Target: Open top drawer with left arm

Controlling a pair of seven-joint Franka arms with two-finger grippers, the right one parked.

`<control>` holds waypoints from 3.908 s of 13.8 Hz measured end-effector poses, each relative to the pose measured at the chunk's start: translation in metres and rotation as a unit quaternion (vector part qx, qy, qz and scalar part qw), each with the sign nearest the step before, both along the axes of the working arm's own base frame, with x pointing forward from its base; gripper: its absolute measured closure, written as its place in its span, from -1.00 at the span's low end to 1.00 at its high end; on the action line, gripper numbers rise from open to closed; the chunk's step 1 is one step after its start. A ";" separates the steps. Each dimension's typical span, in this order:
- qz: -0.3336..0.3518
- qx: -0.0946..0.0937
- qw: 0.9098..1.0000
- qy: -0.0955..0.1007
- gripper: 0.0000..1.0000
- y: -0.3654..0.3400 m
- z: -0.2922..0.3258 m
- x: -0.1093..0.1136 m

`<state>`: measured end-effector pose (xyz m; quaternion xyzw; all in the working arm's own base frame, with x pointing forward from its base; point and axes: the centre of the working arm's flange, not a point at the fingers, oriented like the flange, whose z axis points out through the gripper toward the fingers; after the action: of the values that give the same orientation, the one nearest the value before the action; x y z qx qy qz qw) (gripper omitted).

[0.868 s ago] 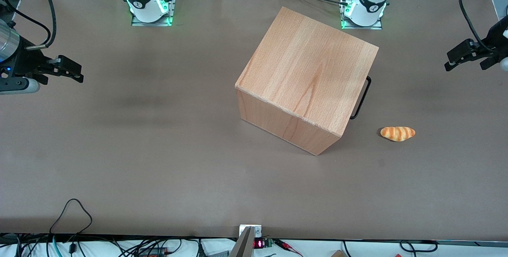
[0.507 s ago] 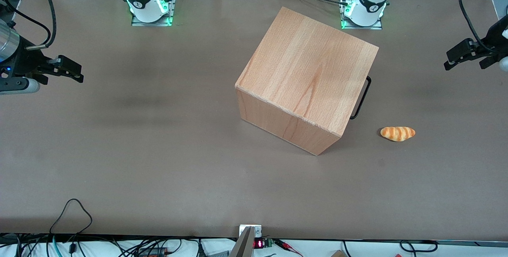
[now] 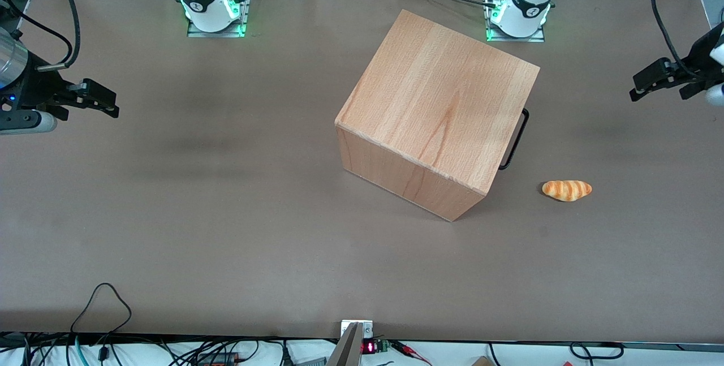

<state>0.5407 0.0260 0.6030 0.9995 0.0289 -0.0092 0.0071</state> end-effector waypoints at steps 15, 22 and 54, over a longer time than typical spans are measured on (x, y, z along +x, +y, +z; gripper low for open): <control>-0.129 -0.096 0.987 0.003 -1.00 -0.056 -0.134 0.027; -0.181 -0.106 0.978 -0.005 -1.00 -0.082 -0.168 0.037; -0.191 -0.130 0.972 -0.036 -1.00 -0.115 -0.221 0.050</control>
<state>0.5909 -0.0890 0.3820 0.9767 -0.1644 0.0222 0.1360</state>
